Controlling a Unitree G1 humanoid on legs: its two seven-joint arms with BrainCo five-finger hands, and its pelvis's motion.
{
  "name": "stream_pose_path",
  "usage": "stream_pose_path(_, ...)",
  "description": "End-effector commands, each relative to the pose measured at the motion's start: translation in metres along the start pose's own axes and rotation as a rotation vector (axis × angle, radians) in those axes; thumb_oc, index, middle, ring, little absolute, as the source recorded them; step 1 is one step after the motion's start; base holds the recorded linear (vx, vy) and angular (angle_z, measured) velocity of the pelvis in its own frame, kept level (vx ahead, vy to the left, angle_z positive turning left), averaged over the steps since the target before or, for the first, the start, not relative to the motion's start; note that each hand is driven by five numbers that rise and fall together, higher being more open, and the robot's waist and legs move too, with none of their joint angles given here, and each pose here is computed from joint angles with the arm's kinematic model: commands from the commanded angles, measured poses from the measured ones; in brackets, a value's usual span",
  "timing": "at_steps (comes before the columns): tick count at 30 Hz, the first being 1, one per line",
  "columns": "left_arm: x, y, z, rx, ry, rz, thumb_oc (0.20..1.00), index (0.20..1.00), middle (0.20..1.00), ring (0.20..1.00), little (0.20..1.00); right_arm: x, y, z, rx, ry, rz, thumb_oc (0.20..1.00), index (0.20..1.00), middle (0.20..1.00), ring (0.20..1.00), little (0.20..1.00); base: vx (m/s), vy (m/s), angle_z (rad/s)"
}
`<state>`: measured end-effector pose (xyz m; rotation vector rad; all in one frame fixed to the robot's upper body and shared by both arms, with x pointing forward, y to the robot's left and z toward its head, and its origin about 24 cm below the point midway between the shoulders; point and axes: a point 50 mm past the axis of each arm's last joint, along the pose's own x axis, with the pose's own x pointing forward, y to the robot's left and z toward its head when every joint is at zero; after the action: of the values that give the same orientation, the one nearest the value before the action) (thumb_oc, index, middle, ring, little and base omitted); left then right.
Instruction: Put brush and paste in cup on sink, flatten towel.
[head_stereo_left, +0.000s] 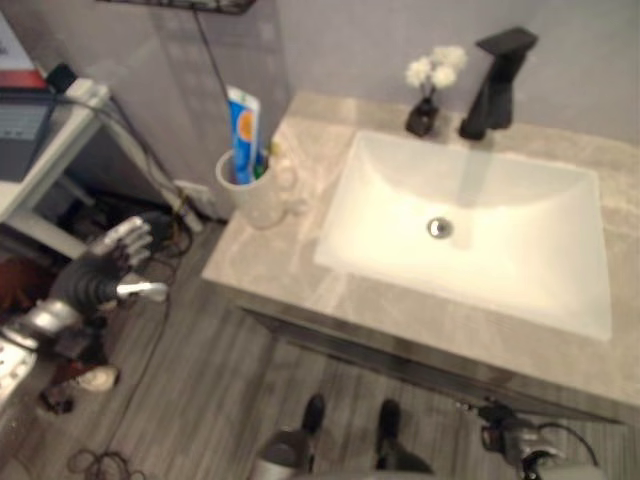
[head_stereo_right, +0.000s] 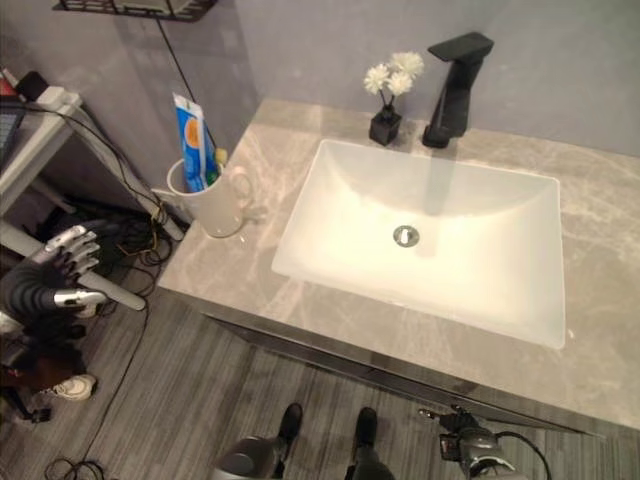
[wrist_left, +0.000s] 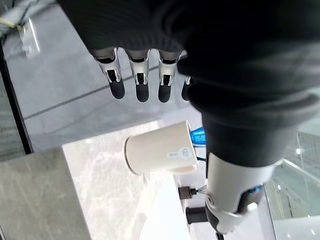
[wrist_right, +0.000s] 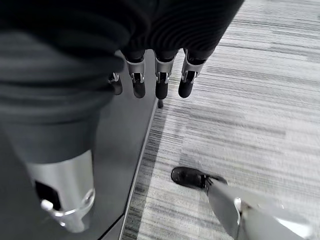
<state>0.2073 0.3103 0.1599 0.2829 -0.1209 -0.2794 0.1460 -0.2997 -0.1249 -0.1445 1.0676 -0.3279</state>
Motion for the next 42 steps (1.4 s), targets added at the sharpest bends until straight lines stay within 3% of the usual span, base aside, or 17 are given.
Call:
stream_pose_path(1, 0.005, 0.01, 0.018, 0.031, -0.066, -0.004, 1.0, 1.0, 1.0, 1.0, 1.0, 0.001, 0.004, 0.014, -0.031, -0.053, 0.008, 1.0, 1.0, 1.0, 1.0, 1.0, -0.04, 0.05, -0.13)
stream_pose_path(3, 0.004, 0.009, 0.018, 0.031, -0.066, -0.005, 1.0, 1.0, 1.0, 1.0, 1.0, 0.001, 0.006, 0.014, -0.039, -0.053, 0.014, 1.0, 1.0, 1.0, 1.0, 1.0, -0.02, 0.03, -0.15)
stream_pose_path(4, 0.008, -0.014, 0.043, 0.061, -0.146, -0.101, 1.0, 1.0, 1.0, 1.0, 1.0, 0.001, 0.014, 0.014, -0.058, -0.06, 0.033, 1.0, 1.0, 1.0, 1.0, 1.0, -0.01, 0.026, -0.17)
stream_pose_path(6, 0.003, -0.017, 0.042, 0.031, -0.149, -0.103, 0.821, 0.821, 0.821, 0.821, 0.821, 0.001, 0.017, 0.013, -0.063, -0.055, 0.042, 1.0, 1.0, 1.0, 1.0, 1.0, -0.02, 0.033, -0.22)
stream_pose_path(7, 0.001, -0.018, 0.042, 0.022, -0.147, -0.102, 0.821, 0.821, 0.821, 0.821, 0.821, 0.001, 0.019, 0.012, -0.064, -0.052, 0.046, 1.0, 1.0, 1.0, 1.0, 1.0, -0.01, 0.016, -0.21)
stream_pose_path(8, 0.001, -0.018, 0.042, 0.023, -0.147, -0.102, 0.736, 0.736, 0.736, 0.736, 0.736, 0.001, 0.019, 0.013, -0.065, -0.052, 0.046, 1.0, 1.0, 1.0, 1.0, 1.0, 0.0, 0.01, -0.09)
stream_pose_path(16, -0.002, -0.031, 0.041, 0.004, -0.163, -0.102, 0.793, 0.793, 0.793, 0.793, 0.793, 0.002, 0.015, 0.014, -0.064, -0.043, 0.022, 1.0, 1.0, 1.0, 1.0, 1.0, 0.02, -0.005, -0.04)
stream_pose_path(18, -0.001, -0.029, 0.041, -0.001, -0.166, -0.095, 0.787, 0.787, 0.787, 0.787, 0.787, 0.002, 0.013, 0.016, -0.063, -0.048, 0.015, 1.0, 1.0, 1.0, 1.0, 1.0, 0.01, -0.02, 0.06)
stream_pose_path(22, 0.001, -0.026, 0.042, 0.005, -0.169, -0.082, 0.667, 0.667, 0.667, 0.667, 0.667, 0.002, 0.013, 0.019, -0.064, -0.051, 0.01, 1.0, 1.0, 1.0, 1.0, 1.0, 0.01, -0.025, 0.08)
stream_pose_path(26, 0.0, -0.026, 0.041, 0.012, -0.167, -0.063, 0.718, 0.718, 0.718, 0.718, 0.718, 0.002, 0.016, 0.021, -0.082, -0.057, 0.015, 1.0, 1.0, 1.0, 1.0, 1.0, 0.01, -0.029, 0.07)
stream_pose_path(32, -0.004, -0.024, 0.04, 0.024, -0.176, -0.024, 0.689, 0.689, 0.689, 0.689, 0.689, 0.003, 0.018, 0.032, -0.092, -0.081, 0.009, 1.0, 1.0, 1.0, 1.0, 1.0, 0.0, -0.006, 0.0)
stream_pose_path(34, -0.004, -0.025, 0.041, 0.028, -0.184, -0.017, 0.708, 0.708, 0.708, 0.708, 0.708, 0.003, 0.018, 0.035, -0.092, -0.087, 0.006, 1.0, 1.0, 1.0, 1.0, 1.0, 0.0, 0.0, 0.0)
stream_pose_path(35, -0.004, -0.025, 0.041, 0.028, -0.184, -0.017, 0.812, 0.812, 0.812, 0.812, 0.812, 0.003, 0.018, 0.035, -0.092, -0.087, 0.006, 1.0, 1.0, 1.0, 1.0, 1.0, 0.0, 0.0, 0.0)
stream_pose_path(36, -0.002, -0.026, 0.039, 0.018, -0.194, -0.013, 0.696, 0.696, 0.696, 0.696, 0.696, 0.003, 0.019, 0.038, -0.096, -0.093, 0.005, 1.0, 1.0, 1.0, 1.0, 1.0, 0.0, 0.0, 0.0)
stream_pose_path(37, -0.009, -0.007, 0.014, -0.028, -0.116, 0.095, 0.664, 0.664, 0.664, 0.664, 0.664, 0.003, 0.017, 0.038, -0.091, -0.092, 0.002, 1.0, 1.0, 1.0, 1.0, 1.0, 0.0, 0.0, 0.0)
stream_pose_path(38, -0.009, -0.003, 0.01, -0.022, -0.097, 0.102, 0.598, 0.598, 0.598, 0.598, 0.598, 0.003, 0.008, 0.041, -0.081, -0.095, -0.015, 1.0, 1.0, 1.0, 1.0, 1.0, 0.0, 0.0, 0.0)
stream_pose_path(42, -0.01, 0.007, 0.004, -0.031, -0.087, 0.148, 0.589, 0.589, 0.589, 0.589, 0.589, 0.003, 0.002, 0.044, -0.07, -0.108, -0.028, 1.0, 1.0, 1.0, 1.0, 1.0, 0.0, 0.0, 0.0)
